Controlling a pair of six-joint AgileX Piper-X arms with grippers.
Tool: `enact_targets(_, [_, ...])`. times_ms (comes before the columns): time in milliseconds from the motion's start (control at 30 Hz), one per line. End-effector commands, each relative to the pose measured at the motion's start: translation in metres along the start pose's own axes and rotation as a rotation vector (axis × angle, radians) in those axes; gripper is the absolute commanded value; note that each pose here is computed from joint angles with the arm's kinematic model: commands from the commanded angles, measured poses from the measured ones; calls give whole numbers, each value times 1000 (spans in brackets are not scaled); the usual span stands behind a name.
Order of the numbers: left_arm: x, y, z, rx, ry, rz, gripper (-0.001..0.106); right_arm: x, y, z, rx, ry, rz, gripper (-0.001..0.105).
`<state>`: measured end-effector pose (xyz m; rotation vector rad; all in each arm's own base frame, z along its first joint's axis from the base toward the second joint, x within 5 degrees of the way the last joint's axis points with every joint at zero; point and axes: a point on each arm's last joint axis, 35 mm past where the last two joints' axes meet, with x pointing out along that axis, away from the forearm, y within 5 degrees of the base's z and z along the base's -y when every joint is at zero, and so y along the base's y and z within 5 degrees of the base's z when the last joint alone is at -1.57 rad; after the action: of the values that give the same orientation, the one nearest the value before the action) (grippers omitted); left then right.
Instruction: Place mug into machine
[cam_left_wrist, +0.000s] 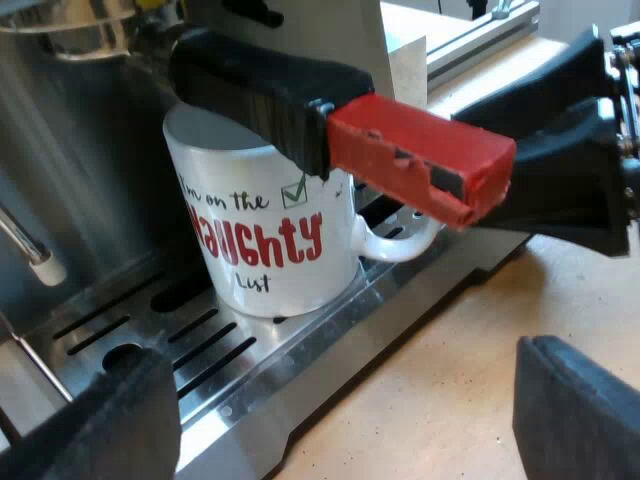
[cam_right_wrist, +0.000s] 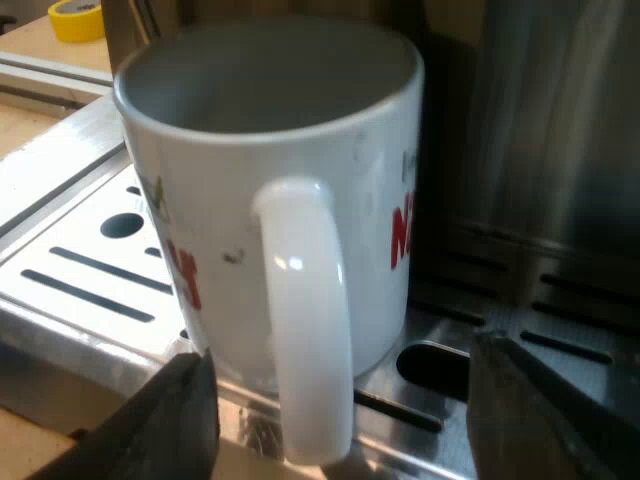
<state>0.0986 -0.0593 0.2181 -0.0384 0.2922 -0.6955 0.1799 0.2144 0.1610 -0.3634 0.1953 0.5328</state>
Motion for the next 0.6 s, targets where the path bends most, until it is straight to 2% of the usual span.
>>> enact_targets(33, [0, 0, 3, -4, -17, 11, 70, -1, 0, 3, -8, -41, 21, 56])
enact_targets(167, [0, 2, 1, -2, -32, 73, 70, 2, 3, 0, -41, -62, 59, 56])
enact_targets(367, [1, 2, 0, -3, -31, 73, 70, 11, 10, -12, -32, -76, 61, 56])
enact_targets(600, [1, 2, 1, -2, -32, 58, 70, 21, 14, -16, -13, -121, 43, 56])
